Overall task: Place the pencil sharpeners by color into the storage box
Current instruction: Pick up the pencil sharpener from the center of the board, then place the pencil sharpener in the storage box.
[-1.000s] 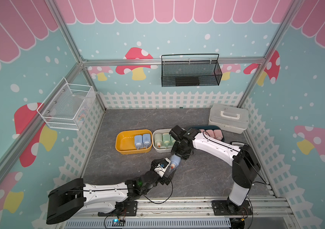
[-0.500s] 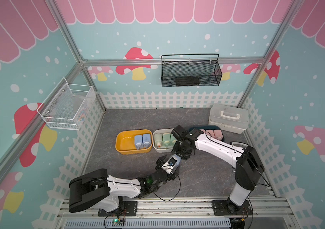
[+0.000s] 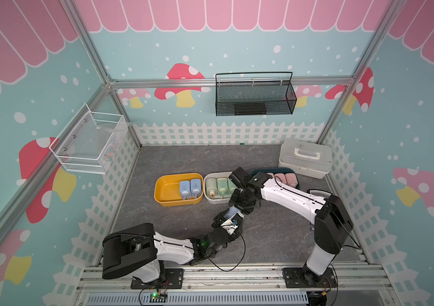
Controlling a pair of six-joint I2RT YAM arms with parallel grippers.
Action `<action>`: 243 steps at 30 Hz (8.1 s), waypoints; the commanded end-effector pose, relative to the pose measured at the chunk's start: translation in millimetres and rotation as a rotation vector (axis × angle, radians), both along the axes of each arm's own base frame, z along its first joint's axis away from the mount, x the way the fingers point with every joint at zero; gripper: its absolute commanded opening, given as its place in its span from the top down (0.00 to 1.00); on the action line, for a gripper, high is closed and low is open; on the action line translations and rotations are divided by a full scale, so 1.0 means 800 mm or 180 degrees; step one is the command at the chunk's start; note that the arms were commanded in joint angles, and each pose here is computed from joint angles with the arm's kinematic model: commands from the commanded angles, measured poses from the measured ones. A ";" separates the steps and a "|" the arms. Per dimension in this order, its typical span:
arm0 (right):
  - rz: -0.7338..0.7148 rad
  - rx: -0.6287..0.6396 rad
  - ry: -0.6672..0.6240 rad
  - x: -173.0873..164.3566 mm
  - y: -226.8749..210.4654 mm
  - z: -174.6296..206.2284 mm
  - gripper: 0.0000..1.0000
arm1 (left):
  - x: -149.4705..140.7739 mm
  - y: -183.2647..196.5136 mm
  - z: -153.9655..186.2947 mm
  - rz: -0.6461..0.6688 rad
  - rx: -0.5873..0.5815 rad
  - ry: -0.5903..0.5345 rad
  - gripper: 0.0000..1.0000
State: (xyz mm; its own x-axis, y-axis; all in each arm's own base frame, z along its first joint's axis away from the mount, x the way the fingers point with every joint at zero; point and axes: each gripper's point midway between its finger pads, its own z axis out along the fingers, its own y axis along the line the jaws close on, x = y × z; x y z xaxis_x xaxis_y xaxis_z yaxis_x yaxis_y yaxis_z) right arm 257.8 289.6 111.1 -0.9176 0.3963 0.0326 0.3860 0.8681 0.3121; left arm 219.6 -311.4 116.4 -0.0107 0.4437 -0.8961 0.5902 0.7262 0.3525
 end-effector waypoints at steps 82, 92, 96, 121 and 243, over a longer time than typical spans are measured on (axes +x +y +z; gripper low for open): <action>0.2440 -0.0390 -0.4089 0.090 0.014 0.154 0.01 | 0.196 0.345 0.113 0.1925 -0.1379 -0.0464 1.00; 0.2449 -0.0508 -0.4010 0.088 0.004 0.142 0.01 | 0.179 0.376 0.087 0.2048 -0.1268 -0.0332 1.00; 0.2485 -0.0482 -0.4002 0.089 0.008 0.139 0.01 | 0.177 0.378 0.082 0.2043 -0.1278 -0.0350 1.00; 0.2513 -0.0522 -0.3835 0.091 0.009 0.120 0.01 | 0.190 0.373 0.040 0.1954 -0.1226 -0.0083 0.99; 0.5711 -0.0592 -0.4253 0.111 0.136 0.113 0.04 | 0.152 0.414 0.052 -0.0093 0.0738 0.1503 0.16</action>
State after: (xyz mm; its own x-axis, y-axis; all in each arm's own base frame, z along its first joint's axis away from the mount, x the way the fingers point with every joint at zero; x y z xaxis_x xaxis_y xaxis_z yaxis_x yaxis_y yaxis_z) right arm 339.6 405.5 205.0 0.3355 -0.6654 -0.6668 -0.8948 -0.0036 -0.4465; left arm 349.4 25.4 153.3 -0.4105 0.6005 -0.6863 0.6864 0.6989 0.2010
